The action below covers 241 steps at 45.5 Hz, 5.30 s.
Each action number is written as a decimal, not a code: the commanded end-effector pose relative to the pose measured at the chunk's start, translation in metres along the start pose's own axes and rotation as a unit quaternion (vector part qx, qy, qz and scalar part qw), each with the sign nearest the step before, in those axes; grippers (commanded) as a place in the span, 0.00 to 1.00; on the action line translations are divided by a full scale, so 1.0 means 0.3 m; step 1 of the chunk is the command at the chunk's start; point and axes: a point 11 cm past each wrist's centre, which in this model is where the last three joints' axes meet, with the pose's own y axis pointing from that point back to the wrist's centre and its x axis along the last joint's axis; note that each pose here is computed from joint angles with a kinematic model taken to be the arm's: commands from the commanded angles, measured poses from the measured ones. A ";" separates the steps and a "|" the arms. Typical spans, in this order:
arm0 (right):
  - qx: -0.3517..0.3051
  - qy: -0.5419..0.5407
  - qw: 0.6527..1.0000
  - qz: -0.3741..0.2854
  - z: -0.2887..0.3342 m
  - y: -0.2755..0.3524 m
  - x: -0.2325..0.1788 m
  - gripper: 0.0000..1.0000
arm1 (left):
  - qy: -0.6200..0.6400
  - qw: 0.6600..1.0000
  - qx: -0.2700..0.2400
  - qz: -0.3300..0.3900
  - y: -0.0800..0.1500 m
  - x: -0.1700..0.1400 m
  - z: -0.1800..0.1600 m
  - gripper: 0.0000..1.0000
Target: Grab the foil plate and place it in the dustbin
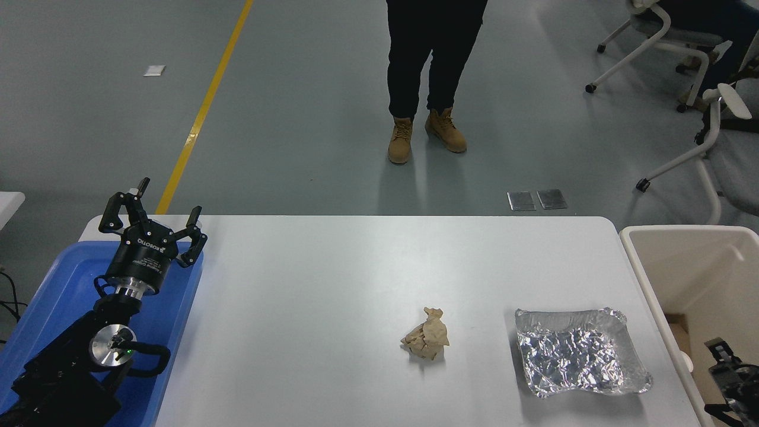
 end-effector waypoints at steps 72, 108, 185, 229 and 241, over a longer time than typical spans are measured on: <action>0.045 -0.028 0.998 0.018 -0.180 0.036 0.127 1.00 | 0.000 1.000 0.000 0.000 0.000 0.000 0.000 0.98; 0.173 0.176 0.967 -0.065 -0.693 0.658 0.522 1.00 | 0.000 1.000 0.001 -0.001 0.000 -0.001 -0.001 0.98; 0.172 0.488 0.829 -0.211 -0.561 0.962 0.378 1.00 | -0.001 1.000 0.000 0.001 0.001 0.002 0.002 0.98; 0.136 0.417 0.867 -0.236 -0.357 0.388 -0.039 1.00 | 0.000 1.000 0.000 0.001 0.001 0.001 0.000 0.98; 0.135 0.418 0.872 -0.215 -0.356 0.346 -0.079 0.98 | 0.000 1.000 0.000 0.001 0.001 0.001 0.000 0.98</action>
